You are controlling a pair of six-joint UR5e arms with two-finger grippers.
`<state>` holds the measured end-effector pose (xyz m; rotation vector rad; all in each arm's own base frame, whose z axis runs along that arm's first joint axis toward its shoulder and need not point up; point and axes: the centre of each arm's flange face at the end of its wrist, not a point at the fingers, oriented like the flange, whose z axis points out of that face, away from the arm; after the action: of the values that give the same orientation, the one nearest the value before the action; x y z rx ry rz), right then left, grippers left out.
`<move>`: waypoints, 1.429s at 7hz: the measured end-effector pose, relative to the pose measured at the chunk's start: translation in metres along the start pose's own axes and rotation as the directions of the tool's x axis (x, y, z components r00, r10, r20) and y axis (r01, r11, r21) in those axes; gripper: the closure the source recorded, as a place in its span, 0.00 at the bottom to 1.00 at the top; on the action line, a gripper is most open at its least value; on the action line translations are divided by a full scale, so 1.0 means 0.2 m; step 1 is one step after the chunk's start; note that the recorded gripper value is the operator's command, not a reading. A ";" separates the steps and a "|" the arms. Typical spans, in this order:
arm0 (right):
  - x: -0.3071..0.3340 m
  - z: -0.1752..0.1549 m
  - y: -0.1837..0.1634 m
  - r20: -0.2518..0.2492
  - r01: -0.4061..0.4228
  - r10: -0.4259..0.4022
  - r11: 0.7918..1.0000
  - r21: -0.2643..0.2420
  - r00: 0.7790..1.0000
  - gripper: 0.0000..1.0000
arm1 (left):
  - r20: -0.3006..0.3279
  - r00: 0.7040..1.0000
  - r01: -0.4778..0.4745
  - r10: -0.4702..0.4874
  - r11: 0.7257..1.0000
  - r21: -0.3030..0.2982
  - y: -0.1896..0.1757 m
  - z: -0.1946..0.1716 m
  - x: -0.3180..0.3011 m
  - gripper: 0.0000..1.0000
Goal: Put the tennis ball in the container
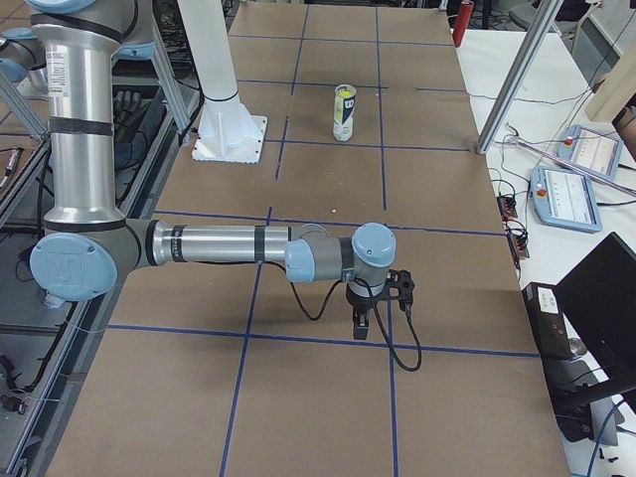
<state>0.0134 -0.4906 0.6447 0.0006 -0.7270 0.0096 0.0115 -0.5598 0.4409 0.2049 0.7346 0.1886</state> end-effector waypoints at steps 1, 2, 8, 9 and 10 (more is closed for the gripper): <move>0.00 0.00 0.00 0.000 0.000 0.000 1.000 0.000 1.000 0.00 | 0.015 0.999 -0.033 0.034 0.999 -0.036 0.16 0.06 -0.35 0.00; 0.00 0.00 0.00 0.000 0.000 0.000 1.000 0.000 1.000 0.00 | 0.016 0.999 -0.036 0.038 0.997 -0.067 0.29 0.13 -0.63 0.00; 0.00 0.00 0.00 0.000 0.000 0.000 1.000 0.000 1.000 0.00 | 0.014 0.994 0.109 -0.108 0.986 -0.124 0.59 0.37 -1.04 0.00; 0.00 0.00 0.00 0.000 0.000 0.000 1.000 0.000 1.000 0.00 | 0.021 0.986 0.168 -0.167 0.978 -0.120 0.59 0.37 -1.03 0.00; 0.00 0.00 0.00 0.000 0.000 0.000 1.000 0.000 1.000 0.00 | 0.025 0.979 0.205 -0.204 0.971 -0.119 0.59 0.37 -1.03 0.00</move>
<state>0.0134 -0.4906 0.6446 0.0007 -0.7270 0.0095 -0.0997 -0.5048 0.6563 0.0138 0.7246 0.0352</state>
